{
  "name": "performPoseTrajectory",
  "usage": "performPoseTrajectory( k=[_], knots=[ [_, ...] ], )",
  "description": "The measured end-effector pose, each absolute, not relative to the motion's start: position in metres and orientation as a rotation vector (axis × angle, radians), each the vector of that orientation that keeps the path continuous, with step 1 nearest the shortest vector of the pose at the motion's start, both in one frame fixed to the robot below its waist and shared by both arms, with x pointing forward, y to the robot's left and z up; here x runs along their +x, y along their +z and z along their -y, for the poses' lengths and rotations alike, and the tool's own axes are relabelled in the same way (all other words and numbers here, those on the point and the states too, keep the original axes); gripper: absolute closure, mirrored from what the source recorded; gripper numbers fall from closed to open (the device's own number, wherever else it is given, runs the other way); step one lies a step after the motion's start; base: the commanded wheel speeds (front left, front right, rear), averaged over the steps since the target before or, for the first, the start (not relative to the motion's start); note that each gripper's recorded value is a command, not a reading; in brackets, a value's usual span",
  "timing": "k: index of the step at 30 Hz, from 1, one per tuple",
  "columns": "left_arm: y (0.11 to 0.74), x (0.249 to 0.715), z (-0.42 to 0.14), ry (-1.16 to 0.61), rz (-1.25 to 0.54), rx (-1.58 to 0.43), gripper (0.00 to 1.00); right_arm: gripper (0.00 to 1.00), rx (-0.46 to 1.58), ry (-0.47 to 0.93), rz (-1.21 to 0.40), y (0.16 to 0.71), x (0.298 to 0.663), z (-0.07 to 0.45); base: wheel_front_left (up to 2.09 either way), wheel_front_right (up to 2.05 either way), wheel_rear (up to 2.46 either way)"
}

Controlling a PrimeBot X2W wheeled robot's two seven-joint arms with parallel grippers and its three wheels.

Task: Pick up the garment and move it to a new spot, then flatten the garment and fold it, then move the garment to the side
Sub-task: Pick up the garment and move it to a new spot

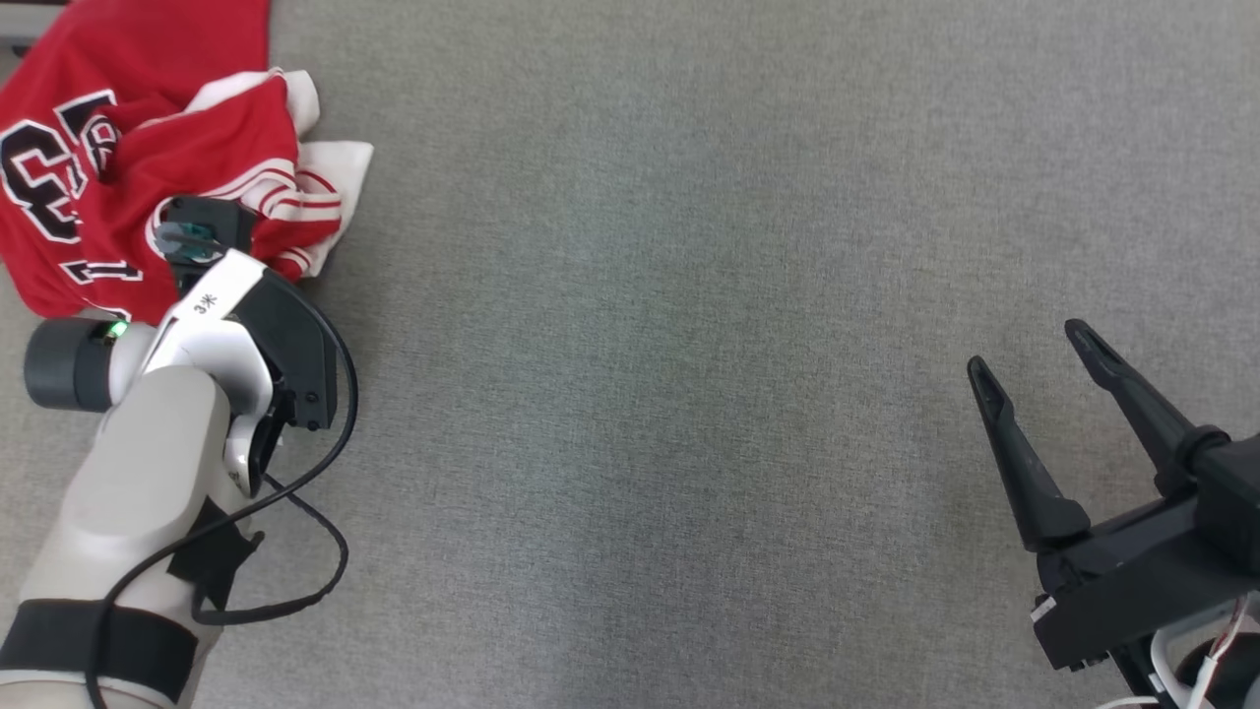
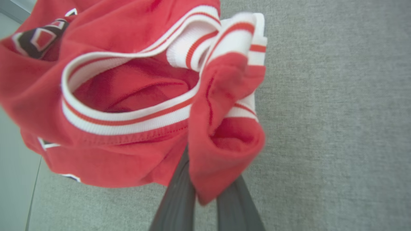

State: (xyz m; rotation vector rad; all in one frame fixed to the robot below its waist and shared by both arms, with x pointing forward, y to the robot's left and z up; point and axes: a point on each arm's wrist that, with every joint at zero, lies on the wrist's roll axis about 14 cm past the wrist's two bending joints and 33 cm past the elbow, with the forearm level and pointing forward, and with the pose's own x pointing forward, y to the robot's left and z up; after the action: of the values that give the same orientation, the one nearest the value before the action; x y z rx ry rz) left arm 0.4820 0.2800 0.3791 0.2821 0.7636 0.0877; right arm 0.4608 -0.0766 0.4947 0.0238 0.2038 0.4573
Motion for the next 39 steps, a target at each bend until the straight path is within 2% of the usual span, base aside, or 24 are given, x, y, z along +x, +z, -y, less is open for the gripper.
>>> performPoseTrajectory(
  k=[11, 23, 29, 39],
  knots=[
    [0.430, 0.485, -0.264, 0.072, -0.589, 0.204, 1.00, 0.00, 0.095, 0.421, -0.152, 0.514, 0.456, 0.074, 0.00, 0.00, 0.00],
    [0.542, 0.499, -0.203, -0.074, -0.273, 0.199, 1.00, 0.00, 0.139, 0.354, -0.047, 0.547, 0.438, 0.079, 0.00, 0.00, 0.00],
    [0.585, 0.491, -0.172, -0.156, -0.145, 0.207, 1.00, 0.00, 0.157, 0.351, -0.011, 0.559, 0.418, 0.073, 0.00, 0.00, 0.00],
    [0.638, 0.475, -0.092, -0.346, 0.007, 0.255, 1.00, 0.00, 0.170, 0.280, 0.000, 0.560, 0.369, 0.096, 0.00, 0.00, 0.00]
  ],
)
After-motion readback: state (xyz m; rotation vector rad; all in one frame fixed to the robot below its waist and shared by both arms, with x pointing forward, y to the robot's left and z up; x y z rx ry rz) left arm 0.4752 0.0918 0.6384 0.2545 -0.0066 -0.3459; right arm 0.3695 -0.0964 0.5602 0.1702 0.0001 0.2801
